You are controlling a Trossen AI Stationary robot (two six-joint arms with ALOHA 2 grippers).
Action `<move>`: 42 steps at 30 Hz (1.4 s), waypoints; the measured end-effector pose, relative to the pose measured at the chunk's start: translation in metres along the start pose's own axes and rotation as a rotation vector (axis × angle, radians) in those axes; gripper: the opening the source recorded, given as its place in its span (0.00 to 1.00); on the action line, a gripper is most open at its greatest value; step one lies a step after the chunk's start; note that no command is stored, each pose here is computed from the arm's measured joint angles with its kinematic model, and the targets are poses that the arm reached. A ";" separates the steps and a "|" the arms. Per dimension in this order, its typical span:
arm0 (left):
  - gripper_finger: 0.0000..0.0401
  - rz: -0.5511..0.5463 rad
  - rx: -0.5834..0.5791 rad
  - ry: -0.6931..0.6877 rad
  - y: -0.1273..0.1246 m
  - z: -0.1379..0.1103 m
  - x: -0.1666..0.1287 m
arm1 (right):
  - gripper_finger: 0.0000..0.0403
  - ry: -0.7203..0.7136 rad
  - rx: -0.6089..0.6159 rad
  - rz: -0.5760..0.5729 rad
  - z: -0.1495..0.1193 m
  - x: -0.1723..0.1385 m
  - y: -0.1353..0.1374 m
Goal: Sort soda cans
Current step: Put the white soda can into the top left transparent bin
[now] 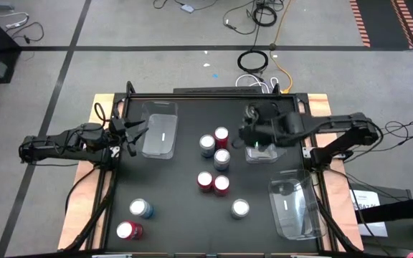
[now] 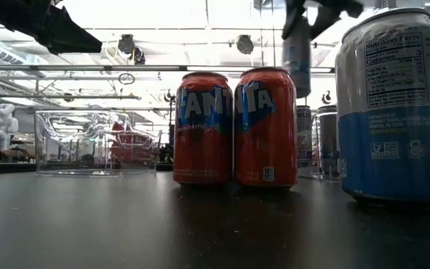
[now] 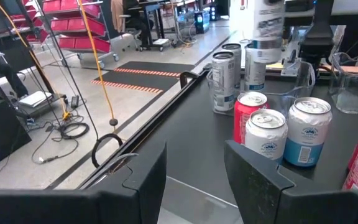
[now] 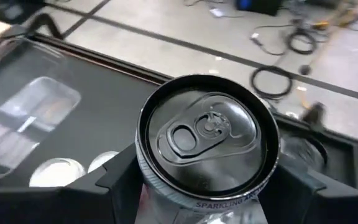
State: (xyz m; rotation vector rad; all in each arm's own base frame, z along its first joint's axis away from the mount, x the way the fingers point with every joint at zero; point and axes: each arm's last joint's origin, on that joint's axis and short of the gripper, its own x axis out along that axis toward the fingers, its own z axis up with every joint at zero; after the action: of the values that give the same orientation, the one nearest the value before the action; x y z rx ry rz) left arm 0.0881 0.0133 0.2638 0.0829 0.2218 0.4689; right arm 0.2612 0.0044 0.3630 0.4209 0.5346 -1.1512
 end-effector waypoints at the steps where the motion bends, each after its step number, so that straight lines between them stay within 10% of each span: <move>1: 0.43 0.000 0.000 0.000 0.000 0.000 0.000 | 0.59 -0.014 0.012 -0.014 -0.005 -0.004 0.000; 15: 0.43 0.000 -0.002 -0.003 0.000 0.000 0.000 | 0.60 -0.013 0.066 -0.205 -0.073 0.032 -0.013; 24: 0.43 0.000 -0.005 -0.009 0.000 0.001 0.000 | 0.60 0.016 0.026 -0.131 -0.095 0.093 -0.009; 42: 0.43 0.000 -0.002 -0.003 0.000 0.000 0.000 | 0.69 0.032 0.005 -0.135 -0.100 0.116 -0.016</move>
State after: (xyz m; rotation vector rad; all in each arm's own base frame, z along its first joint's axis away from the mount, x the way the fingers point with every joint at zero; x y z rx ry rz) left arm 0.0881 0.0133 0.2641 0.0810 0.2186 0.4687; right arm 0.2638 -0.0302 0.2130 0.4128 0.5954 -1.2769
